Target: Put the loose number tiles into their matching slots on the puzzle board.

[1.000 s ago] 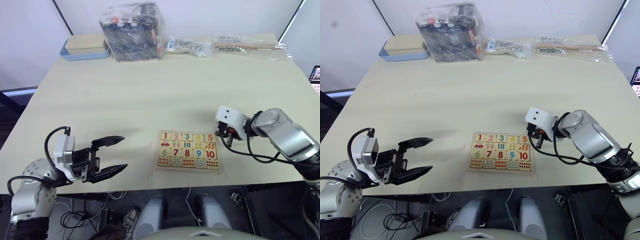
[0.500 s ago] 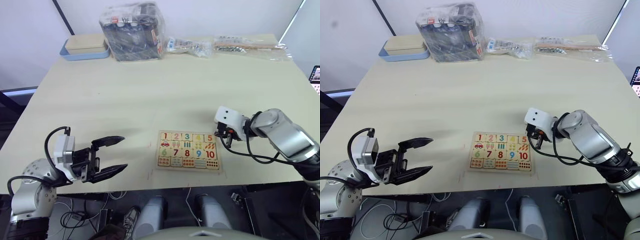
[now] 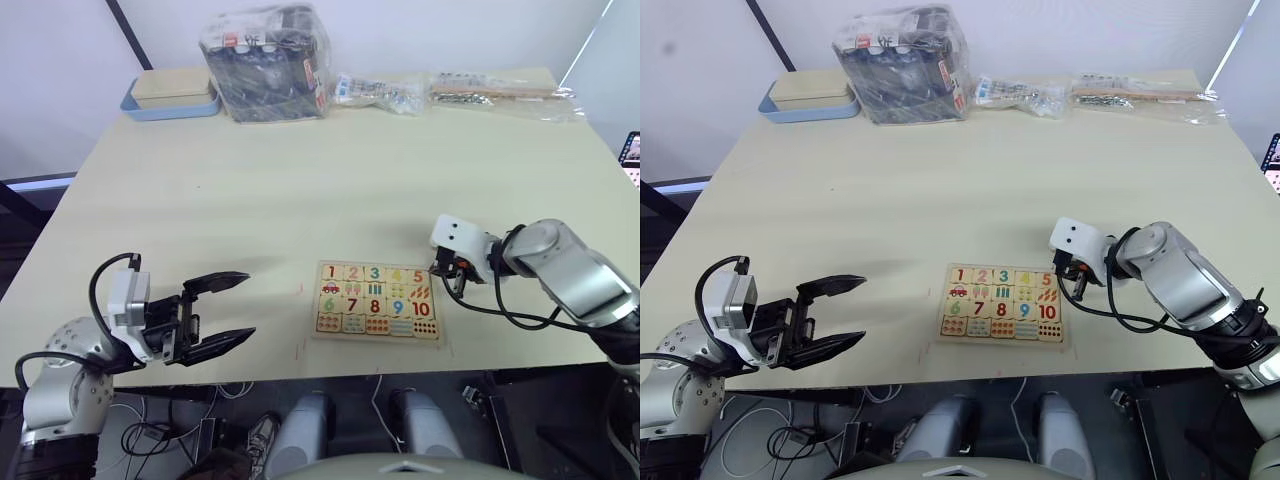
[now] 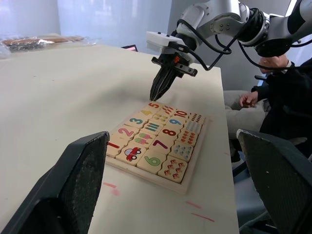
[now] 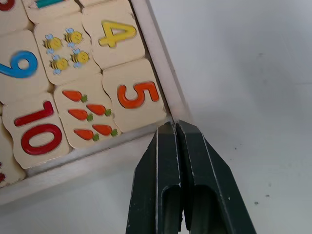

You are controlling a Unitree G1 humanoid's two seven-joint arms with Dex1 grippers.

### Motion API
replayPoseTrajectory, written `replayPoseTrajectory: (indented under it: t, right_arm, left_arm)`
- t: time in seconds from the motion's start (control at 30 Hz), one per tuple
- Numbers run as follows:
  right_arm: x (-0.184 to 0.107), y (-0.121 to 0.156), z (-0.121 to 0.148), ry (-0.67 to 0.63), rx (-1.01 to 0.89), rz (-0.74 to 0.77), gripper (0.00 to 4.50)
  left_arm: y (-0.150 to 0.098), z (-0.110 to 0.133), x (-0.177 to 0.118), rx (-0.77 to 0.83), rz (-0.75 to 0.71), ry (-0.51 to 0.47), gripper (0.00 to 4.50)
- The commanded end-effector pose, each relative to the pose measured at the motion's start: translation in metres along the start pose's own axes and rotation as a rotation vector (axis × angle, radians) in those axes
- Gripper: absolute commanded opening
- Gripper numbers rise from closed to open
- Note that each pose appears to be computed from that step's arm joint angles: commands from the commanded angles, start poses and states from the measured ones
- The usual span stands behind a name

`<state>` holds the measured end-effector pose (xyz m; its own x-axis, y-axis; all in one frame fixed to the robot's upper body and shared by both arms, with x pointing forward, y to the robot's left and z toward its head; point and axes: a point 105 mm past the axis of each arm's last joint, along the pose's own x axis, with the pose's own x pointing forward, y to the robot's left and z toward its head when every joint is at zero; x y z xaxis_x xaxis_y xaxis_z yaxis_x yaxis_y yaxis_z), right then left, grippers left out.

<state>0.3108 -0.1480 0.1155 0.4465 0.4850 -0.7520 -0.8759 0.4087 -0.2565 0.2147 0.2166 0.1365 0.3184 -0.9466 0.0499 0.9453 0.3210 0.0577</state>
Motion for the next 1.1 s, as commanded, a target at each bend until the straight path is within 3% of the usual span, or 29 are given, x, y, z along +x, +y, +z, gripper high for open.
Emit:
replayPoseTrajectory:
  t: [0.03, 0.13, 0.37, 0.4, 0.43, 0.47, 0.5, 0.53, 0.57, 0.73, 0.93, 1.1]
  right_arm:
    - [-0.020, -0.011, 0.010, -0.118, -0.007, -0.069, 0.04]
    - [-0.036, -0.001, 0.024, -0.408, -0.051, -0.066, 0.04]
    - [-0.065, 0.018, 0.014, -0.771, 0.133, 0.047, 0.04]
    - [-0.068, 0.020, 0.005, -0.777, 0.153, 0.049, 0.04]
    - [-0.070, 0.023, -0.004, -0.774, 0.172, 0.056, 0.54]
    - [-0.072, 0.025, -0.012, -0.767, 0.185, 0.057, 0.71]
    - [-0.075, 0.027, -0.020, -0.765, 0.189, 0.047, 1.12]
    - [-0.077, 0.028, -0.025, -0.766, 0.192, 0.042, 1.90]
    - [-0.079, 0.028, -0.029, -0.769, 0.194, 0.031, 2.15]
    - [-0.093, 0.033, -0.061, -0.758, 0.204, -0.037, 4.44]
    - [-0.104, 0.038, -0.079, -0.746, 0.238, -0.093, 4.44]
    - [-0.107, 0.041, -0.092, -0.726, 0.260, -0.108, 4.44]
  left_arm:
    - [0.001, 0.006, 0.002, 0.009, 0.041, -0.017, 4.50]
    - [0.005, 0.006, 0.001, -0.014, 0.125, -0.031, 4.50]
    - [0.004, 0.004, 0.000, -0.070, 0.226, -0.040, 4.50]
    - [0.004, 0.002, -0.001, -0.083, 0.250, -0.029, 4.50]
    - [0.004, 0.000, -0.002, -0.092, 0.269, -0.020, 4.50]
    - [0.004, -0.001, -0.003, -0.103, 0.290, -0.013, 4.50]
    - [0.004, -0.003, -0.004, -0.107, 0.307, -0.002, 4.50]
    - [0.003, -0.004, -0.005, -0.109, 0.319, 0.005, 4.50]
    - [0.003, -0.004, -0.005, -0.109, 0.329, 0.013, 4.50]
    - [-0.008, -0.015, -0.015, -0.148, 0.407, 0.075, 4.50]
    - [-0.013, -0.024, -0.032, -0.189, 0.481, 0.130, 4.50]
    - [0.003, -0.034, -0.060, -0.204, 0.512, 0.153, 4.50]
